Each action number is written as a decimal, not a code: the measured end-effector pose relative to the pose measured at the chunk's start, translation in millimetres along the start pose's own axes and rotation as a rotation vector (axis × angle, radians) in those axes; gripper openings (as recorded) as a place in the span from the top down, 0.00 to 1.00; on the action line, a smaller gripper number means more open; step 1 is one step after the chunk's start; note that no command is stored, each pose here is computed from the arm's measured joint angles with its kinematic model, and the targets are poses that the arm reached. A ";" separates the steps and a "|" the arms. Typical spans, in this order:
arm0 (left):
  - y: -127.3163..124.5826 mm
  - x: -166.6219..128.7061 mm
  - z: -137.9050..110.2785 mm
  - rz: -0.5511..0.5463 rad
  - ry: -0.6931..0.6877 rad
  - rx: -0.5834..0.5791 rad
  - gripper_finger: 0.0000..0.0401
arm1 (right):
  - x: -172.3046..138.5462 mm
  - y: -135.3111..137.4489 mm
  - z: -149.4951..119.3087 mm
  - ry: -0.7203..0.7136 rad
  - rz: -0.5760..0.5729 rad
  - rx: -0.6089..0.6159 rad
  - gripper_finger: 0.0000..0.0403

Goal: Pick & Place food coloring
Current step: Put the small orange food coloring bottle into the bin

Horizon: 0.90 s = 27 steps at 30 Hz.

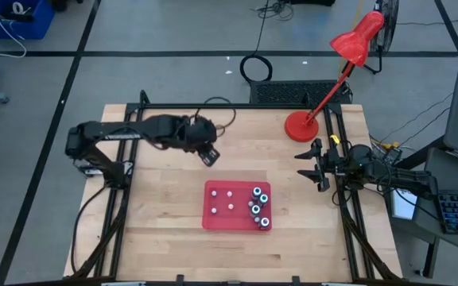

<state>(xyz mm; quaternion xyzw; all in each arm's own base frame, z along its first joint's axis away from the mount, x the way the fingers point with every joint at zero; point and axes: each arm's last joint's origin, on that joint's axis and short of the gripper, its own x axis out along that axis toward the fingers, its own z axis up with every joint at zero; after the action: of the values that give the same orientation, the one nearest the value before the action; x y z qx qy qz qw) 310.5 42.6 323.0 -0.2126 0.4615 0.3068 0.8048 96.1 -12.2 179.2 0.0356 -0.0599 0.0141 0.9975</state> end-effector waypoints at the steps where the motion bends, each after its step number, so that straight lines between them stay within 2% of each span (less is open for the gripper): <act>1: 2.3 6.0 1.3 -0.001 0.022 -0.013 0.57 | 0.0 0.0 0.0 0.000 0.000 0.000 0.41; 5: 5.7 37.1 -1.3 0.044 0.114 -0.037 0.57 | 0.0 0.0 -0.3 0.003 0.000 0.001 0.41; 13: 4.2 91.9 -19.8 0.126 0.283 0.005 0.57 | 0.0 0.0 -0.5 0.004 0.000 0.001 0.41; 27: 5.6 148.6 -31.9 0.216 0.420 0.039 0.57 | 0.0 0.0 -0.4 0.004 0.000 0.001 0.41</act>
<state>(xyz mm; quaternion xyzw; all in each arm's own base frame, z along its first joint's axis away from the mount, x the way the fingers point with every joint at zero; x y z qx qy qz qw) 344.5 70.9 177.5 -0.2057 0.6448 0.3311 0.6574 96.2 -12.1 178.8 0.0361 -0.0579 0.0142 0.9976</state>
